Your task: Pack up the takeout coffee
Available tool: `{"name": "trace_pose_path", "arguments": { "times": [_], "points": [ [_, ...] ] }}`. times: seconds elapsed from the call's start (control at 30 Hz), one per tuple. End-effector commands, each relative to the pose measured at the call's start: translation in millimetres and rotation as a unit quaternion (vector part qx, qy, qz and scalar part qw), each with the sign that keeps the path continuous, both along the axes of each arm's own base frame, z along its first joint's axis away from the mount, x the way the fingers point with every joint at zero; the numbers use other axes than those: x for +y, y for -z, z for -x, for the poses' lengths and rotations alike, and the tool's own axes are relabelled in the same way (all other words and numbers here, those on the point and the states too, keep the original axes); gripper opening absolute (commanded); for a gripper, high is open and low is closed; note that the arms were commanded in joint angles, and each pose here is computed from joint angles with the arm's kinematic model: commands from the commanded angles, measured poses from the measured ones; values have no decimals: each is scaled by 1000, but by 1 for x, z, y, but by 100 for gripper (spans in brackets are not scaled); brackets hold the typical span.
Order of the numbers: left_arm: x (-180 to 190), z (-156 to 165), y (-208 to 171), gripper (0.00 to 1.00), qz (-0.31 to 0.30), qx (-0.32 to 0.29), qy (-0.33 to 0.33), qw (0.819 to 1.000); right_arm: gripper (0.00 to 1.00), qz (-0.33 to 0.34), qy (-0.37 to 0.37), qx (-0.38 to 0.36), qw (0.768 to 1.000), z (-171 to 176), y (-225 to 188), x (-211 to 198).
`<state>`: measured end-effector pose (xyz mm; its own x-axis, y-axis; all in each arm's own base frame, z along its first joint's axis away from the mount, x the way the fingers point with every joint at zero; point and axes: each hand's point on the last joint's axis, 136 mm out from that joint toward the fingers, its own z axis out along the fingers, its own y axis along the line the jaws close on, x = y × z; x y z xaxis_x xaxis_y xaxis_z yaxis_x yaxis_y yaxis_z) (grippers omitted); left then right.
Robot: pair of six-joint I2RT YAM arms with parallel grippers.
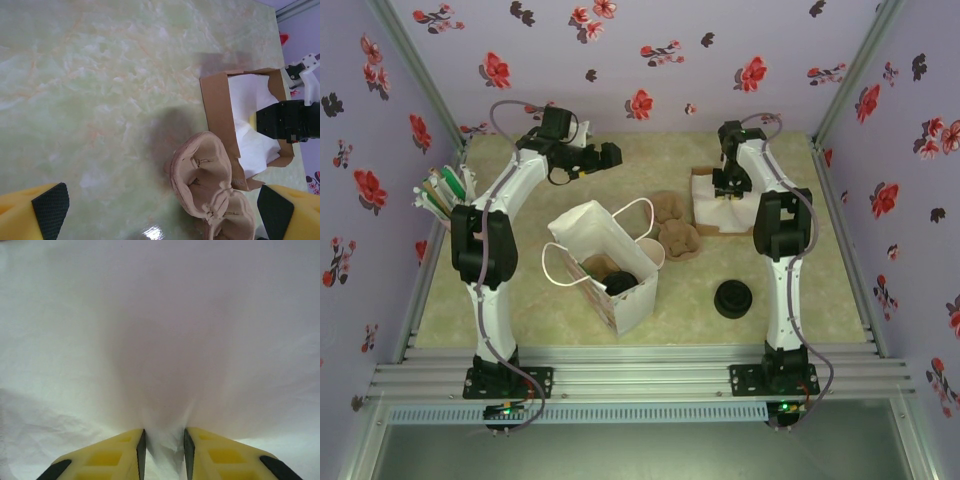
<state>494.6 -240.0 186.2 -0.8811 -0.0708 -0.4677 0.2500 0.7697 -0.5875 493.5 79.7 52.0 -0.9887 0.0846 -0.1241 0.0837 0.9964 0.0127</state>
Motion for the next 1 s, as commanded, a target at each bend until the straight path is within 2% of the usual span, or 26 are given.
{"name": "trace_pose_path", "arguments": {
  "times": [0.0, 0.27, 0.47, 0.7, 0.97],
  "points": [
    [-4, 7, -7, 99, 3, -4, 17, 1000, 28, 2, 4, -20, 1000, -1, -26, 1],
    [-4, 8, -10, 99, 3, -6, 19, 1000, 24, 3, 4, -23, 1000, -1, -30, 2],
    [-4, 9, -20, 99, 11, -25, 17, 999, 14, 7, 4, -37, 999, -1, -43, 1],
    [0, 13, -53, 99, 26, -93, 9, 995, 0, 15, 14, -83, 996, -5, -75, -5],
    [11, 25, -99, 99, 33, -191, -1, 981, 0, -3, 18, -145, 989, -7, -118, -3]
  ]
}}
